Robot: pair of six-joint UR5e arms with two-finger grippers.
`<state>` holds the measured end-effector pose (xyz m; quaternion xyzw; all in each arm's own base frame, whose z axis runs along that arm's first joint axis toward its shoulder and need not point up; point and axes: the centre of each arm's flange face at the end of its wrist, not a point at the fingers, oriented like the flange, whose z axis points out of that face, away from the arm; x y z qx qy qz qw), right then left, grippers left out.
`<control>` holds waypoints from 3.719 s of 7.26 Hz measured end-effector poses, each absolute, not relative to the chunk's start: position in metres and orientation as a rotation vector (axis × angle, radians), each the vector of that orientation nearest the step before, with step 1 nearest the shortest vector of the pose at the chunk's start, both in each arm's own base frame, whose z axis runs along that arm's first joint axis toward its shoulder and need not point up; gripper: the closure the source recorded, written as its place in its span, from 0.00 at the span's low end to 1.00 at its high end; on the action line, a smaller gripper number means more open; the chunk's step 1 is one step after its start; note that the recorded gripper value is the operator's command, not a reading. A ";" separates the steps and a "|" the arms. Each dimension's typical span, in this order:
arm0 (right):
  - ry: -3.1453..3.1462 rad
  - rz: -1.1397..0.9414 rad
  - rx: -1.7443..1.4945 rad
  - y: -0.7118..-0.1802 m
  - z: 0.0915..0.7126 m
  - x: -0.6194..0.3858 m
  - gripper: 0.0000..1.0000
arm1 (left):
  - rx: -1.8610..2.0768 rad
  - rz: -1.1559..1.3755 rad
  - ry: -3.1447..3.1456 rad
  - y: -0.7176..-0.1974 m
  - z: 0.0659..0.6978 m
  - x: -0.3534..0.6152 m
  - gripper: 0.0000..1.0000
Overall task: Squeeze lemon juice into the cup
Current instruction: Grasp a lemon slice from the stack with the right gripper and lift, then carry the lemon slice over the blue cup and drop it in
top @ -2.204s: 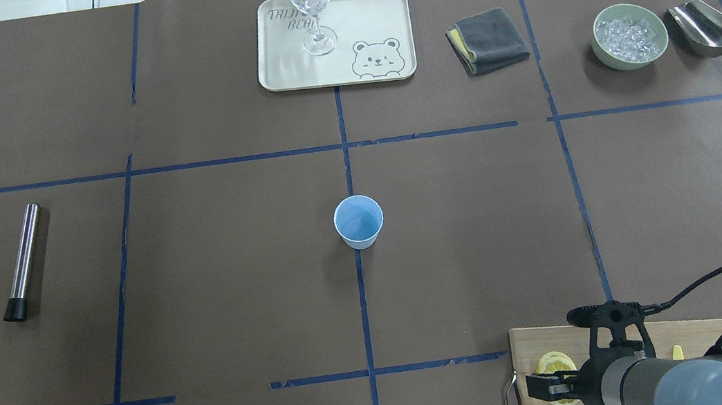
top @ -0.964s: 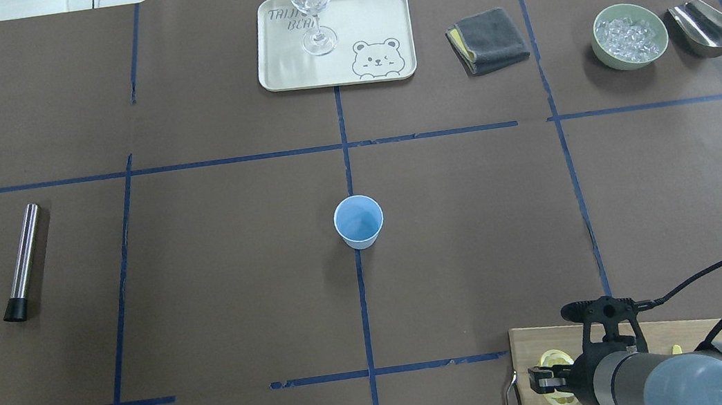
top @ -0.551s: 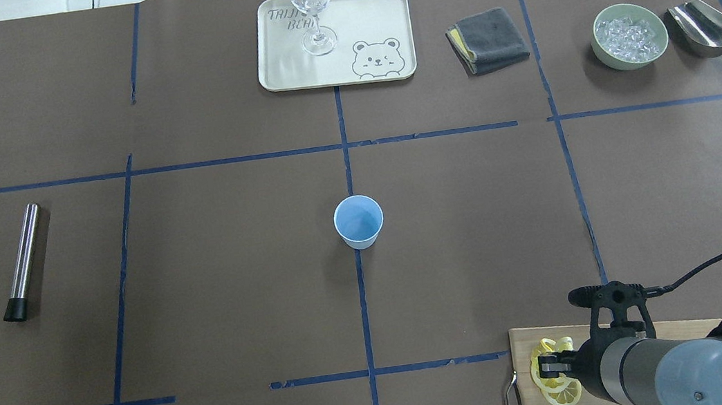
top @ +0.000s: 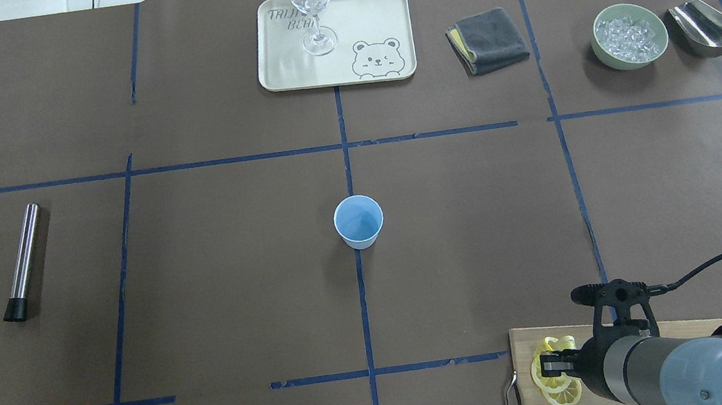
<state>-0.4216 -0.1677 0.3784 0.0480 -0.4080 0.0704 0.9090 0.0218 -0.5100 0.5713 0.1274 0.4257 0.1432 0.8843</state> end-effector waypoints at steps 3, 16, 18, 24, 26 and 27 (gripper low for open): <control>-0.845 0.145 0.099 -0.168 0.377 -0.420 0.51 | 0.268 0.297 0.886 -0.508 0.570 0.021 0.00; -0.936 0.368 0.094 -0.321 0.216 -0.452 0.50 | 0.260 0.292 0.882 -0.495 0.575 0.018 0.00; -0.933 0.414 0.109 -0.364 0.185 -0.485 0.49 | 0.261 0.293 0.883 -0.495 0.574 0.018 0.00; -0.933 0.440 0.107 -0.406 0.159 -0.551 0.25 | 0.271 0.294 0.883 -0.495 0.569 0.017 0.00; -0.929 0.436 0.102 -0.405 0.163 -0.553 0.21 | 0.274 0.296 0.883 -0.495 0.568 0.017 0.00; -0.928 0.434 0.101 -0.404 0.163 -0.554 0.18 | 0.276 0.296 0.882 -0.495 0.566 0.017 0.00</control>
